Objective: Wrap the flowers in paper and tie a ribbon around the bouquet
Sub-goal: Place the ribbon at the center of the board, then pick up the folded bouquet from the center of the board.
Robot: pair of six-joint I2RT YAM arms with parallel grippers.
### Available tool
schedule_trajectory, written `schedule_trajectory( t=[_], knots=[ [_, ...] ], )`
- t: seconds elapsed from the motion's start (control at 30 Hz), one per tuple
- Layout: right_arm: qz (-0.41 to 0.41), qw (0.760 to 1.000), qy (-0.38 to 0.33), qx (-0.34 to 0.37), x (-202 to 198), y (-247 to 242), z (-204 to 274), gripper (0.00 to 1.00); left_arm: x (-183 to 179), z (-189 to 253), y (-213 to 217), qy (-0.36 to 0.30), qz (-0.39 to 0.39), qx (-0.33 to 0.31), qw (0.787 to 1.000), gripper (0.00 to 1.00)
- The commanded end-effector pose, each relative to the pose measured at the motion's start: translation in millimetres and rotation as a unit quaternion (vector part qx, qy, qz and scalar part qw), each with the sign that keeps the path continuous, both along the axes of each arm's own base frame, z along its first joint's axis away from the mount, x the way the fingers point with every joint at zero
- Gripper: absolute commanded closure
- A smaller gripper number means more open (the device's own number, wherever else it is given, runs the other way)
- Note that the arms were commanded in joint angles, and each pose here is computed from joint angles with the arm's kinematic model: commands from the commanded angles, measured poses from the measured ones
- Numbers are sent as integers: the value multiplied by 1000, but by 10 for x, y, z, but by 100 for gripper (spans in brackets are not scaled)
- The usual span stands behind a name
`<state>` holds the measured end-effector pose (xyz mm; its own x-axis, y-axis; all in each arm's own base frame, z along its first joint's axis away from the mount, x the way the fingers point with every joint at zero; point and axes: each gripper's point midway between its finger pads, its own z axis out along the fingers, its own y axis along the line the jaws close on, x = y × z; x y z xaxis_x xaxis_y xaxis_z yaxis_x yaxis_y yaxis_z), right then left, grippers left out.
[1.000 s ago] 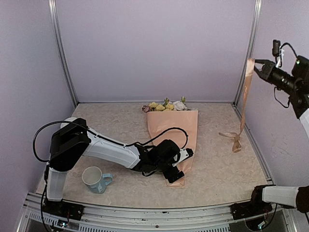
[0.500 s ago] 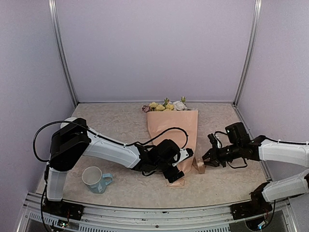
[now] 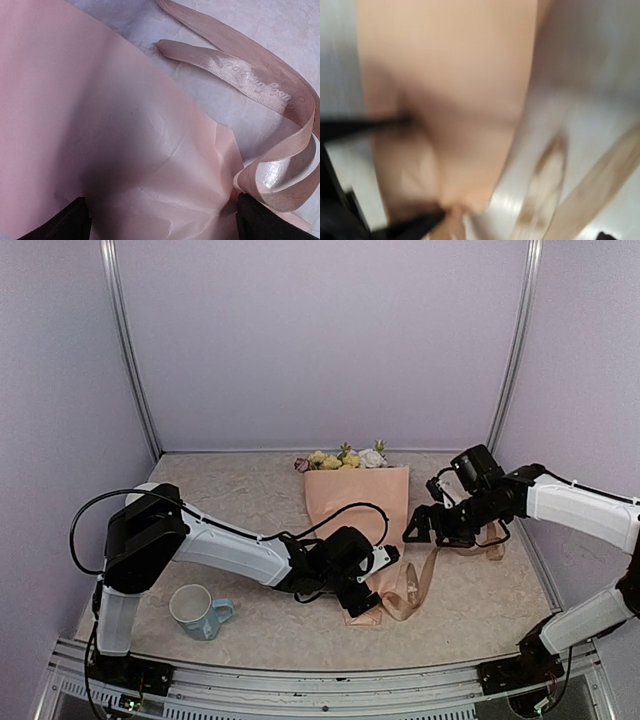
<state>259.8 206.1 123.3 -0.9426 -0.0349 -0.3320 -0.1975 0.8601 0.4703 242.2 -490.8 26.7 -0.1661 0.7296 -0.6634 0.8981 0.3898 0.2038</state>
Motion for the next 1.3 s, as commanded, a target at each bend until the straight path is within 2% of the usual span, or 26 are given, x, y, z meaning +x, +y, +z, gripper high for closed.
schedule_trajectory(
  t=[0.0, 0.13, 0.33, 0.6, 0.83, 0.9, 1.17, 1.27],
  knots=[
    [2, 996, -74, -48, 401, -183, 209, 1, -232, -574, 327, 40, -25, 102, 994, 1],
    [22, 997, -76, 23, 688, -54, 59, 8, -228, -574, 318, 41, -26, 101, 994, 1],
    [45, 996, -36, 71, 960, 103, -382, 13, -236, -570, 308, 42, -27, 99, 994, 1],
    [78, 979, -3, 188, 877, 425, -715, 22, -252, -599, 322, 46, -28, 101, 993, 1],
    [89, 970, 24, 225, 767, 643, -914, 24, -241, -628, 363, 51, -26, 104, 993, 1],
    [94, 967, 25, 235, 734, 692, -915, 28, -232, -630, 373, 51, -24, 103, 993, 1],
    [88, 956, 12, 278, 708, 744, -774, 76, -191, -636, 409, 54, -17, 98, 994, 1],
    [89, 954, 13, 285, 701, 754, -768, 99, -166, -591, 415, 48, -12, 94, 994, 1]
  ],
)
